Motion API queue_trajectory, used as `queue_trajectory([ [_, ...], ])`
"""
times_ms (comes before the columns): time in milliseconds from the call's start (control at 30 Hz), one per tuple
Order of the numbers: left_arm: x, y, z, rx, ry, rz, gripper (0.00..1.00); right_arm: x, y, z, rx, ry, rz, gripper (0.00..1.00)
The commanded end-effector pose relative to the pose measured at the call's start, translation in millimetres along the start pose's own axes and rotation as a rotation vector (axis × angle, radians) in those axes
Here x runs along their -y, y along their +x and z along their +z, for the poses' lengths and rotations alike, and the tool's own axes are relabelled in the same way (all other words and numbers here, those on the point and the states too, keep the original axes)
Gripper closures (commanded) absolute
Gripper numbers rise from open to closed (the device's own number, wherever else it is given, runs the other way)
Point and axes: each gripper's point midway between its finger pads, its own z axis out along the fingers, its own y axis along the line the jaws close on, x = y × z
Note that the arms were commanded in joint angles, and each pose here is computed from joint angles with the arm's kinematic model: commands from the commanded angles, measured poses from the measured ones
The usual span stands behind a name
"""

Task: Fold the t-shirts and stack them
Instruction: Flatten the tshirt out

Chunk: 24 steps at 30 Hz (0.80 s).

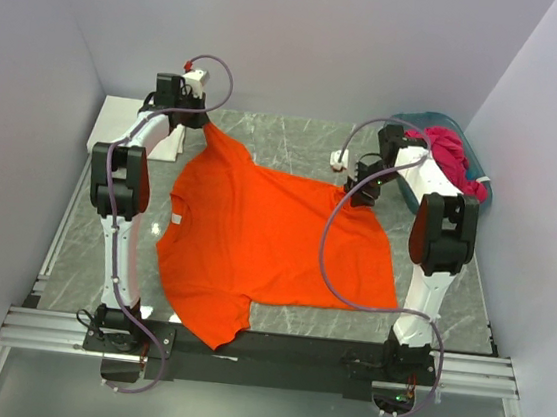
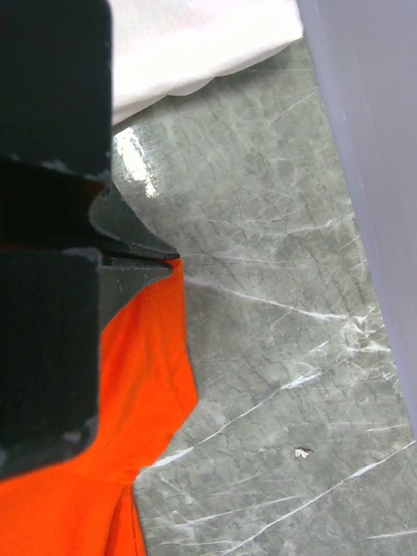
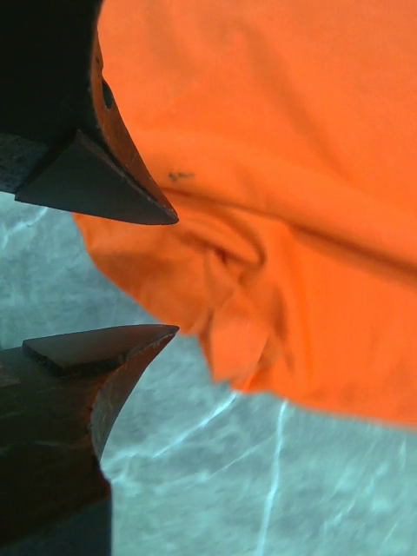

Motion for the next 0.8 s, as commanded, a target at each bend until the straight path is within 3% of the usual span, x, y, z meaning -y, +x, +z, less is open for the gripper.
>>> queue_trajectory([
  [0, 7.2, -33.9, -17.4, 0.073, 0.018, 0.016, 1.0, 6.3, -18.4, -9.9, 0.024, 0.05, -0.249, 0.43],
  [233, 6.3, -32.9, -17.3, 0.07, 0.015, 0.024, 1.0, 13.3, -38.6, -6.7, 0.099, 0.105, -0.378, 0.42],
  [767, 7.4, -33.9, -17.6, 0.072, 0.019, 0.02, 1.0, 20.6, -30.6, 6.3, 0.071, 0.1, -0.362, 0.48],
])
